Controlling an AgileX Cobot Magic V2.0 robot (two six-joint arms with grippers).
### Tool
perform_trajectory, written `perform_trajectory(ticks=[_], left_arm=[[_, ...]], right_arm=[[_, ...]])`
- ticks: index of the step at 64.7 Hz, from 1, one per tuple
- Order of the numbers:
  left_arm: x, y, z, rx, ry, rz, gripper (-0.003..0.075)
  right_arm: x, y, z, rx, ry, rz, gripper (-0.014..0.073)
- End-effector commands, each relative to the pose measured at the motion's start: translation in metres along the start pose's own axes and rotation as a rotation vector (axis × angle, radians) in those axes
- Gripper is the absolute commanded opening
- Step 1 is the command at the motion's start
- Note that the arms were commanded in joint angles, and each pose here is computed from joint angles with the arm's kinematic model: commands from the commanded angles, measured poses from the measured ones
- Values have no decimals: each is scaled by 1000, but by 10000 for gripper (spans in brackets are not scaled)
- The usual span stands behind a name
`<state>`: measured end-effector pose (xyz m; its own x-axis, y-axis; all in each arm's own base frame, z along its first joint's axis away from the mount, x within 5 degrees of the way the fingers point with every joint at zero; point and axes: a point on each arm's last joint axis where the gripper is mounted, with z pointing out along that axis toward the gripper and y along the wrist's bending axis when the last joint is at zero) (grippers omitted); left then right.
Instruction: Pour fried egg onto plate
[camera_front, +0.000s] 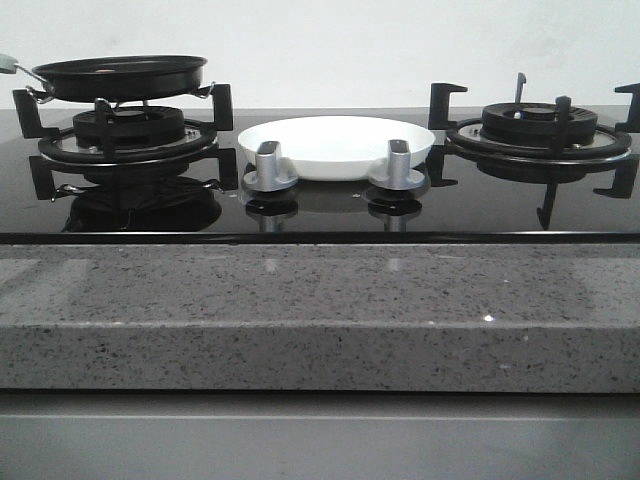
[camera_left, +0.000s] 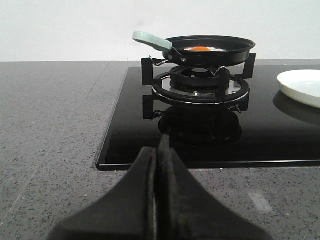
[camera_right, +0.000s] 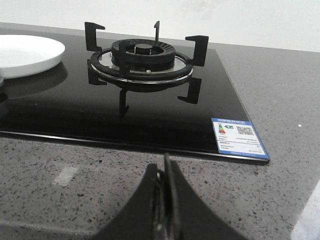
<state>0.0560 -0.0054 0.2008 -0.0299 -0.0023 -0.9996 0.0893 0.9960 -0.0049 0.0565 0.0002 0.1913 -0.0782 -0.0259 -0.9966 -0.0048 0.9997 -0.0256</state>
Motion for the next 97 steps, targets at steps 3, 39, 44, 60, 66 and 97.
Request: perform_trajectory(ticks=[3, 39, 44, 60, 66, 97], left_arm=[[-7, 0, -1, 0, -96, -13, -19], [-7, 0, -1, 0, -96, -13, -19], [-7, 0, -1, 0, -96, -13, -19], [-7, 0, -1, 0, -96, -13, -19], [-7, 0, -1, 0, -96, -13, -19], [-18, 1, -3, -10, -209, -13, -20]], right_arm=[[-10, -1, -2, 8, -105, -1, -57], [-10, -1, -2, 8, -105, -1, -57], [-10, -1, -2, 8, -105, -1, -57], [-10, -1, -2, 8, -105, -1, -57], [-10, -1, -2, 8, -105, -1, -57], [-16, -1, -3, 11, -163, -1, -57]])
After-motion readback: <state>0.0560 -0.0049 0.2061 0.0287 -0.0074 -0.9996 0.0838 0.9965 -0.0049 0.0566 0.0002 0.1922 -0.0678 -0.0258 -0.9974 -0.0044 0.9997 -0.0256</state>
